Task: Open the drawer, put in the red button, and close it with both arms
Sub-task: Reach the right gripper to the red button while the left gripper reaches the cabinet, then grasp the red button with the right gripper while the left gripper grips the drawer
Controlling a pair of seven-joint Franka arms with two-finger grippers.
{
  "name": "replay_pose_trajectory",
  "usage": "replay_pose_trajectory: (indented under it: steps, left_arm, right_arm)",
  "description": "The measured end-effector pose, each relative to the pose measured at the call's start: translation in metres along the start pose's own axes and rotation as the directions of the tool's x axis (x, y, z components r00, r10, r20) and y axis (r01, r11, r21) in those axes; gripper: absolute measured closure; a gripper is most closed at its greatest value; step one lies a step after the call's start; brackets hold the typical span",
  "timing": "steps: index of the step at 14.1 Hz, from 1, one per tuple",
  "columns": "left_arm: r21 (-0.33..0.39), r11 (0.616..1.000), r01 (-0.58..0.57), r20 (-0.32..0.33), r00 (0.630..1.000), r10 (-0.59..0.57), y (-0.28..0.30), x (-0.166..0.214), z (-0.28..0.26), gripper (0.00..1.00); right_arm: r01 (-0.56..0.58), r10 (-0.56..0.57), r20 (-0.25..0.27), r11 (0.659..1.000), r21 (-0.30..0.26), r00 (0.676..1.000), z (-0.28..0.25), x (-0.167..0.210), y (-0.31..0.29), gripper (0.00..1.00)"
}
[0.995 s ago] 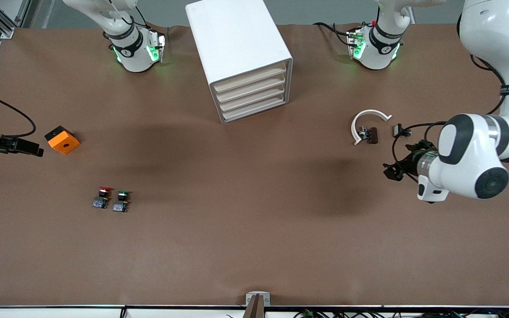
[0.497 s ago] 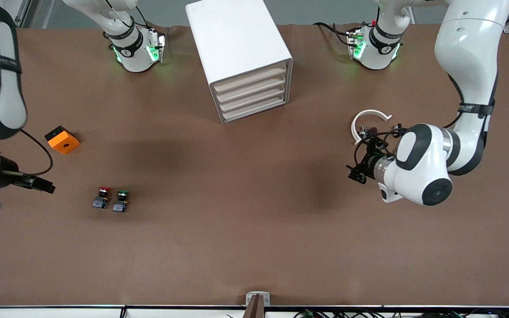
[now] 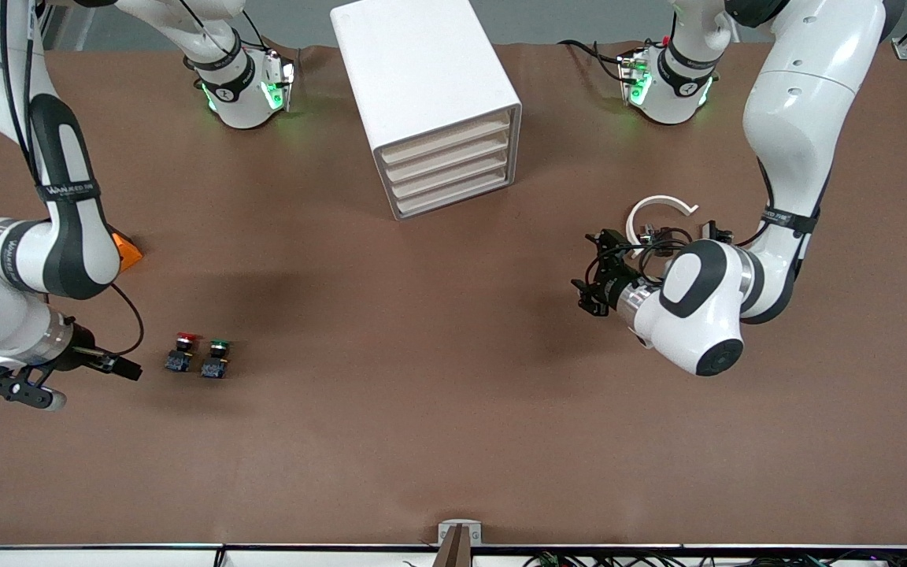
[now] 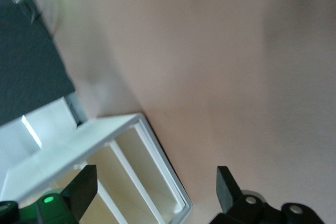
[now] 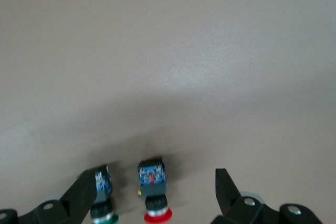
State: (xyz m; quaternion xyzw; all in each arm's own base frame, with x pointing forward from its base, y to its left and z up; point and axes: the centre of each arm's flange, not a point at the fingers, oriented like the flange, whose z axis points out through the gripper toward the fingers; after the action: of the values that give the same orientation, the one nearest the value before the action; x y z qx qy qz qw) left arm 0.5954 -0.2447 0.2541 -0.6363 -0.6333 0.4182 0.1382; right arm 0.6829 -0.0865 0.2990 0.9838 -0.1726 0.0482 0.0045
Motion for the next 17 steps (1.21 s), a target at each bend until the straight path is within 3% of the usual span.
replay_pose_trajectory:
  steps: [4, 11, 12, 15, 17]
  left_arm:
    - [0.178, 0.975, 0.135, 0.009, 0.99, -0.138, 0.004, -0.018, 0.05, 0.0]
    - [0.476, 0.853, 0.213, -0.032, 0.974, -0.225, -0.007, -0.041, 0.117, 0.0]
    - [0.495, 0.842, 0.213, -0.026, 0.973, -0.231, -0.01, -0.046, 0.12, 0.04]
    - [0.524, 0.824, 0.218, -0.024, 0.97, -0.241, -0.012, -0.052, 0.13, 0.36]
    - [0.543, 0.81, 0.22, -0.022, 0.968, -0.249, -0.009, -0.054, 0.139, 0.41]
  right_arm:
    - [-0.024, 0.024, 0.002, 1.0, -0.004, 1.0, 0.041, -0.002, -0.002, 0.0]
    - [-0.006, 0.006, 0.023, 1.0, -0.005, 1.0, 0.079, -0.018, -0.016, 0.0]
    - [-0.002, 0.003, 0.02, 1.0, -0.003, 1.0, 0.082, -0.021, -0.019, 0.0]
    - [0.001, 0.0, 0.022, 1.0, -0.004, 1.0, 0.089, -0.028, -0.02, 0.0]
    - [0.001, -0.001, 0.025, 1.0, -0.005, 1.0, 0.09, -0.029, -0.019, 0.0]
